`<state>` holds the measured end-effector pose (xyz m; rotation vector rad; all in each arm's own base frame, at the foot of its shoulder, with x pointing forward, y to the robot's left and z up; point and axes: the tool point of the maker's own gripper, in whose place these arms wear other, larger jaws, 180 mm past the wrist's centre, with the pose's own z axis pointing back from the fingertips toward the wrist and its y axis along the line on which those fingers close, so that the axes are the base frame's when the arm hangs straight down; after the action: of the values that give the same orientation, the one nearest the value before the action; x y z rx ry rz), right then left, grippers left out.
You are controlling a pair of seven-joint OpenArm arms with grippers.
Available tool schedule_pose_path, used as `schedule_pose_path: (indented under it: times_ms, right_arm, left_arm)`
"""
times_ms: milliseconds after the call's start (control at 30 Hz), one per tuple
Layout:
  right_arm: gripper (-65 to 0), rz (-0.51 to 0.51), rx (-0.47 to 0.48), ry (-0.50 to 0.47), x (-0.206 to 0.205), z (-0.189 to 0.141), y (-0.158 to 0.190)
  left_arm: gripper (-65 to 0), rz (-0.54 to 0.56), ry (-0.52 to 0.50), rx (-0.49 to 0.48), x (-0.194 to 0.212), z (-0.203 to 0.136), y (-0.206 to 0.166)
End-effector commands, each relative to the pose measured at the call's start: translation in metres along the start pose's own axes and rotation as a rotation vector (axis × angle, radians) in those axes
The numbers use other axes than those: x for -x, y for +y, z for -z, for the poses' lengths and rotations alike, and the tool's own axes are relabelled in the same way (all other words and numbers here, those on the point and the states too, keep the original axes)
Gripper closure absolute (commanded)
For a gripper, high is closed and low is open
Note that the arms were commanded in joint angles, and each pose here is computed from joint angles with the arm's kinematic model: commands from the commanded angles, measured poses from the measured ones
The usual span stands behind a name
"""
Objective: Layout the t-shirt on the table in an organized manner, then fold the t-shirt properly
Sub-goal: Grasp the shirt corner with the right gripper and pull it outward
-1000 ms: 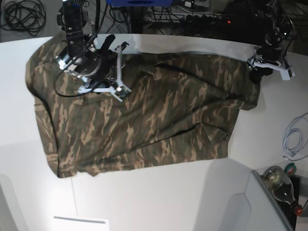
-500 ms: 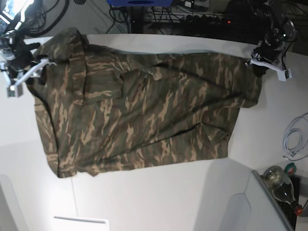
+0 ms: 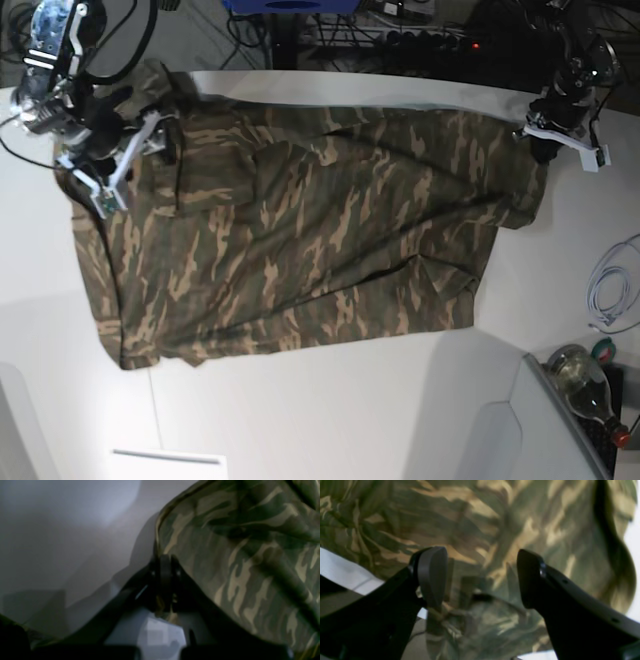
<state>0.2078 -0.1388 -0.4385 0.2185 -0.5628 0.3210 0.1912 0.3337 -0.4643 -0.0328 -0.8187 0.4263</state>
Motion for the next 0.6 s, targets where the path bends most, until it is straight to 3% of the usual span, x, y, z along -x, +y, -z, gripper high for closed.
schedule_pose_path:
  times_ms: [0,300,433,500,567]
  right_arm:
    - [-40.5,-0.031,-0.017,-0.061,-0.023,0.001,0.003]
    - [-40.1,-0.010,-0.014,-0.016,-0.042,0.038,0.000]
    - [-39.2,0.027,0.060,-0.081,-0.044,0.023,-0.020]
    - [-33.3,0.066,0.134,-0.131,-0.044,0.004,-0.036]
    - [-19.2,0.112,0.196,-0.135,-0.036,-0.006,-0.055]
  left_arm:
    - [0.0,0.014,-0.046,-0.003,-0.017,-0.002,0.004]
    - [0.0,0.017,-0.034,-0.008,-0.011,-0.005,0.007]
    - [0.0,0.022,-0.027,-0.013,-0.008,-0.008,0.009]
    - [0.0,0.024,-0.026,-0.014,-0.008,-0.008,0.010]
    - [0.0,0.024,-0.022,-0.016,-0.006,-0.009,0.011]
